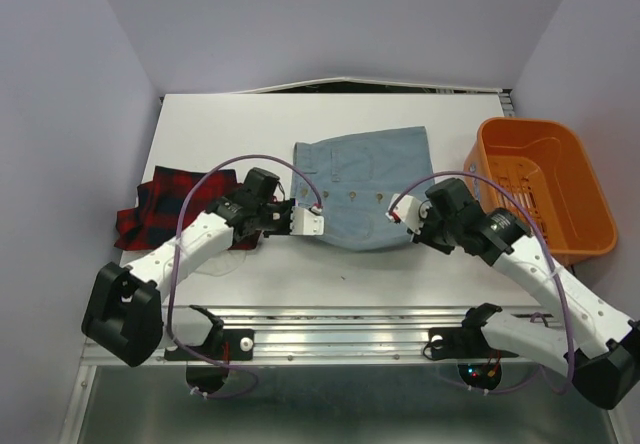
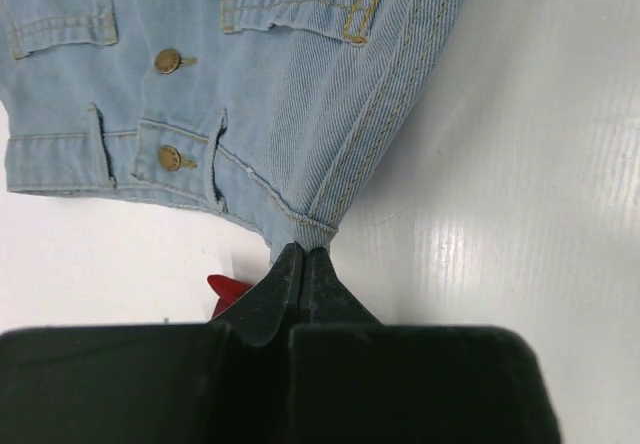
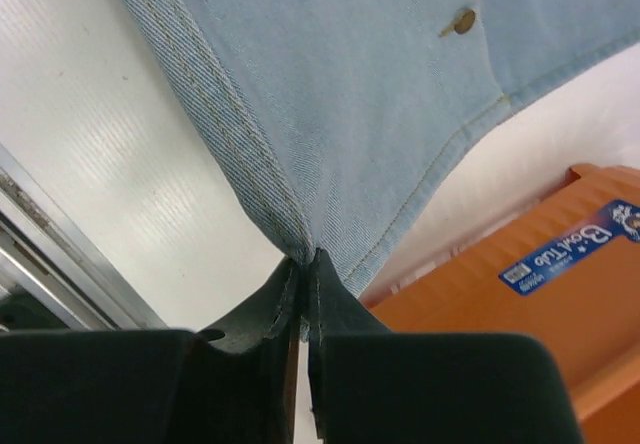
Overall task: Fold and stack the skirts
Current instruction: Fold the skirt
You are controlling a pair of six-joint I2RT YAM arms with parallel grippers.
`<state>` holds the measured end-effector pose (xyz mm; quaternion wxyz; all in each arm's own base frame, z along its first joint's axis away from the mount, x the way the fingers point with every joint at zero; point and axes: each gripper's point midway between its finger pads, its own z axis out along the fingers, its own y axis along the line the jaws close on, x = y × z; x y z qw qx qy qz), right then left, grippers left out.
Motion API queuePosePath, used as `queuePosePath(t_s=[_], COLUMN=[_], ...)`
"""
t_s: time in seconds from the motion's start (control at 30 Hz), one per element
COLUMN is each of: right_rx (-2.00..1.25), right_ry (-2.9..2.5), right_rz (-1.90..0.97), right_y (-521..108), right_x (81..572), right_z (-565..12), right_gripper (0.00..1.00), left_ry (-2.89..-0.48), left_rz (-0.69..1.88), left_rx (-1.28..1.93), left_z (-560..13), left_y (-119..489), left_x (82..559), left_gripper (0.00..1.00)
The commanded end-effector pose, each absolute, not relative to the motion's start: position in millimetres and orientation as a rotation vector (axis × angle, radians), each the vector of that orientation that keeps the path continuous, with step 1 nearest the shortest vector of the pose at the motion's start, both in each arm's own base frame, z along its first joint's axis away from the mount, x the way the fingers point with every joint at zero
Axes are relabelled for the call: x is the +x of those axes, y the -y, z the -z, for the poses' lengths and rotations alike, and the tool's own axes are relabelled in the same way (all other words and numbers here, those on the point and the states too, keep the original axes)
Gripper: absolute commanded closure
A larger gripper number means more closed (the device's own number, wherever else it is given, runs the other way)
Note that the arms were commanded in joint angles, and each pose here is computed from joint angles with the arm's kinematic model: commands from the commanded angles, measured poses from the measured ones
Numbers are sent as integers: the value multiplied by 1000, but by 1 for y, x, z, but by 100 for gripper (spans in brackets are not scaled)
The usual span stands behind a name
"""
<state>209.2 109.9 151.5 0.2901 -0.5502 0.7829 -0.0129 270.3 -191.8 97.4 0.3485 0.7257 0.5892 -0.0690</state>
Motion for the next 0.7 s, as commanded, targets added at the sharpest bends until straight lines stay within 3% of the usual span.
queuePosePath(t_s=[0.0, 0.4, 0.67], right_rx=[-1411, -1278, -1277], right_ry=[-2113, -2052, -1945], right_rz=[105, 61, 340], right_y=[-91, -80, -77], right_x=[200, 178, 237], right_z=[-178, -258, -268], right_gripper=[99, 99, 99], left_ry=[-1522, -1571, -1697], left_rz=[256, 375, 399], left_rx=[1799, 1688, 1545], left_z=[-128, -170, -203], left_y=[195, 181, 194], left_x=[254, 203, 232], left_gripper=[100, 100, 100])
